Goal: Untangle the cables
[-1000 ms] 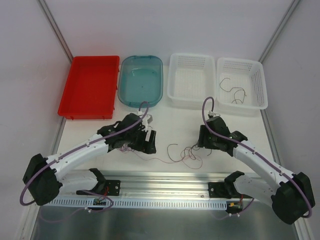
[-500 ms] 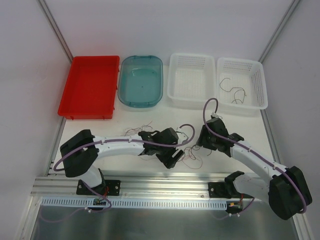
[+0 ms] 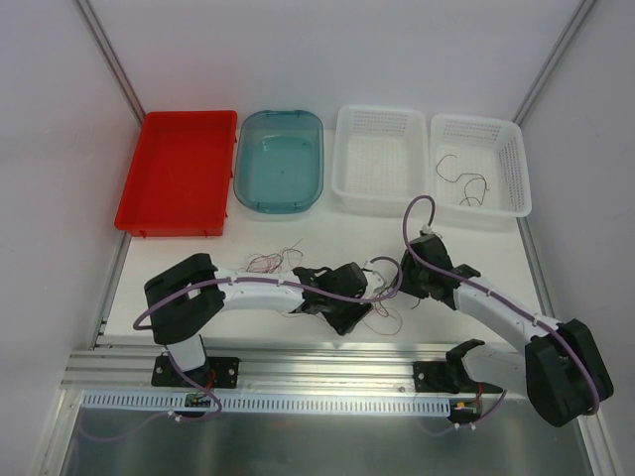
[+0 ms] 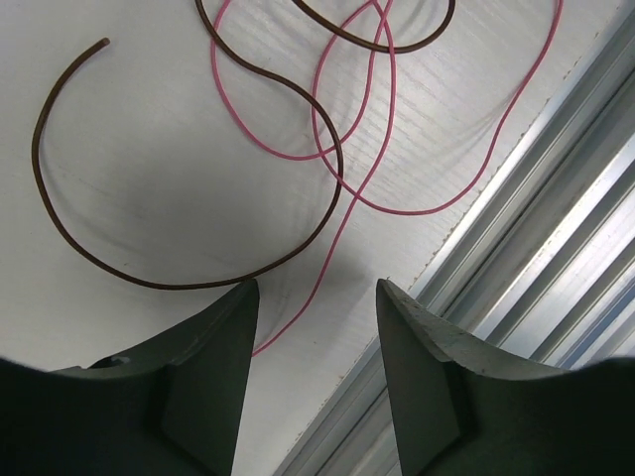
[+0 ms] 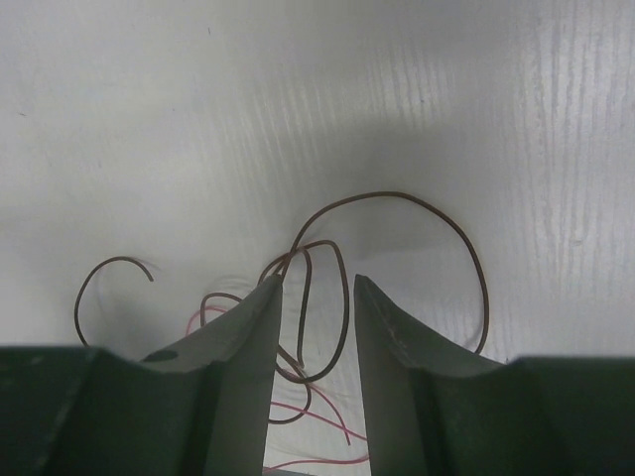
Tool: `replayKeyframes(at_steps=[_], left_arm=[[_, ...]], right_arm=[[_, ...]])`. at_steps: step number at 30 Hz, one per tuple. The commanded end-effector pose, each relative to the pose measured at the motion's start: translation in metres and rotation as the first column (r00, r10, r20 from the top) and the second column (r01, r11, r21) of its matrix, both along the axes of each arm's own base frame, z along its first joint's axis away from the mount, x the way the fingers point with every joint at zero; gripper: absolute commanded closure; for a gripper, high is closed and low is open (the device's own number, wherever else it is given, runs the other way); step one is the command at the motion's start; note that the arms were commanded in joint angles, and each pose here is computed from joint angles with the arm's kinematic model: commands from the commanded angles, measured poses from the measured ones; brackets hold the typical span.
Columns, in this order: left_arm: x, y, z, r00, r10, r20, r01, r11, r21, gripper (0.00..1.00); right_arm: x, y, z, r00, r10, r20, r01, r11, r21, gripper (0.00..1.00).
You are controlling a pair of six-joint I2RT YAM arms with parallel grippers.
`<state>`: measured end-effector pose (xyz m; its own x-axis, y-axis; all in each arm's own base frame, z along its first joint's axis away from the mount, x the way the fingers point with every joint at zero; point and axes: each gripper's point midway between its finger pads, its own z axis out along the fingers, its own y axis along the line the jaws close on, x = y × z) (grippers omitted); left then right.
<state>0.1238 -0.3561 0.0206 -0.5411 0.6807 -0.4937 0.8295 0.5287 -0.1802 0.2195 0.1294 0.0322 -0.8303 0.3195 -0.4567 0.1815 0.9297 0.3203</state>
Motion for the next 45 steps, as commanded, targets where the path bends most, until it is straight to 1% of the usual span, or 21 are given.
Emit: replayKeyframes(at_steps=[1,3,4,7,8,13,19,20,21,24,29,31,32,35,36,37,38,39,41,42,45], left_arm=[[0.003,-0.008,-0.002,0.999,-0.014,0.03,0.014,1.0,-0.003,0.52],[0.004,-0.007,-0.004,1.0,-0.011,0.028,0.011,1.0,0.003,0.56],[0.004,-0.006,-0.005,1.0,-0.01,0.028,0.01,1.0,0.006,0.63],[0.002,-0.004,-0.009,1.0,-0.01,0.022,0.01,1.0,0.015,0.74],[0.001,-0.002,-0.01,1.0,-0.009,0.019,0.008,1.0,0.019,0.81],[0.0,0.002,-0.01,1.0,-0.003,0.02,0.002,1.0,0.021,1.0],[0.001,0.007,0.007,0.999,-0.001,0.053,0.002,1.0,-0.013,1.0],[0.002,0.01,0.009,0.998,0.003,0.062,-0.002,1.0,-0.013,1.0],[0.003,0.012,0.013,0.997,0.008,0.073,-0.007,1.0,-0.019,1.0],[0.01,0.026,0.027,0.991,0.05,0.123,-0.047,0.999,-0.026,1.0],[0.025,0.06,0.033,0.982,0.157,0.102,-0.157,0.988,-0.008,1.0],[0.03,0.076,0.036,0.972,0.217,0.087,-0.218,0.976,-0.003,1.0],[0.041,0.087,0.037,0.96,0.27,0.078,-0.271,0.963,-0.001,1.0],[0.051,0.111,0.04,0.926,0.374,0.048,-0.374,0.927,-0.006,1.0],[0.063,0.124,0.044,0.895,0.444,0.045,-0.444,0.896,-0.016,1.0],[0.065,0.137,0.041,0.874,0.484,0.037,-0.484,0.875,0.009,1.0],[0.07,0.146,0.042,0.855,0.517,0.034,-0.518,0.855,0.015,1.0],[0.079,0.162,0.042,0.813,0.582,0.026,-0.583,0.812,0.022,1.0],[0.083,0.181,0.042,0.767,0.642,0.014,-0.642,0.765,0.051,1.0],[0.093,0.194,0.044,0.714,0.7,0.005,-0.699,0.713,0.052,1.0],[0.1,0.204,0.053,0.655,0.754,-0.051,-0.753,0.657,0.042,1.0]], right_arm=[[0.006,0.006,0.0,1.0,-0.013,0.013,0.012,0.999,0.041,0.62],[0.006,0.006,-0.001,1.0,-0.016,0.009,0.015,0.999,0.042,0.63],[0.005,0.005,-0.002,1.0,-0.016,0.008,0.015,0.999,0.041,0.63],[0.006,0.005,-0.001,1.0,-0.023,0.011,0.022,0.999,0.046,0.64],[0.006,0.006,-0.002,1.0,-0.02,0.011,0.02,0.999,0.047,0.64],[0.007,0.004,-0.002,1.0,-0.03,0.009,0.029,0.998,0.05,0.69],[0.011,-0.001,0.006,0.999,-0.034,0.031,0.033,0.999,0.029,0.8],[0.01,-0.003,0.006,0.999,-0.037,0.031,0.036,0.999,0.022,0.8],[0.011,-0.006,0.01,0.999,-0.036,0.039,0.036,0.999,0.005,0.85],[0.014,-0.016,0.021,0.997,-0.044,0.064,0.046,0.998,-0.03,0.94],[0.016,-0.038,0.049,0.993,-0.054,0.11,0.066,0.992,-0.108,0.99],[0.022,-0.043,0.075,0.984,-0.042,0.171,0.063,0.991,-0.12,0.99],[0.02,-0.05,0.082,0.984,-0.049,0.174,0.075,0.987,-0.144,0.99],[0.022,-0.064,0.12,0.969,-0.042,0.242,0.085,0.981,-0.172,0.99],[0.022,-0.067,0.13,0.965,-0.04,0.26,0.087,0.981,-0.173,0.99],[0.025,-0.07,0.156,0.947,-0.047,0.317,0.101,0.983,-0.155,0.99],[0.022,-0.078,0.163,0.946,-0.045,0.321,0.106,0.979,-0.175,0.99],[0.022,-0.081,0.175,0.939,-0.046,0.342,0.111,0.978,-0.174,0.99],[0.019,-0.092,0.207,0.918,-0.043,0.395,0.123,0.976,-0.181,0.99],[0.018,-0.095,0.217,0.91,-0.04,0.413,0.126,0.975,-0.184,0.99],[0.012,-0.104,0.252,0.883,-0.036,0.469,0.14,0.972,-0.19,0.99]])
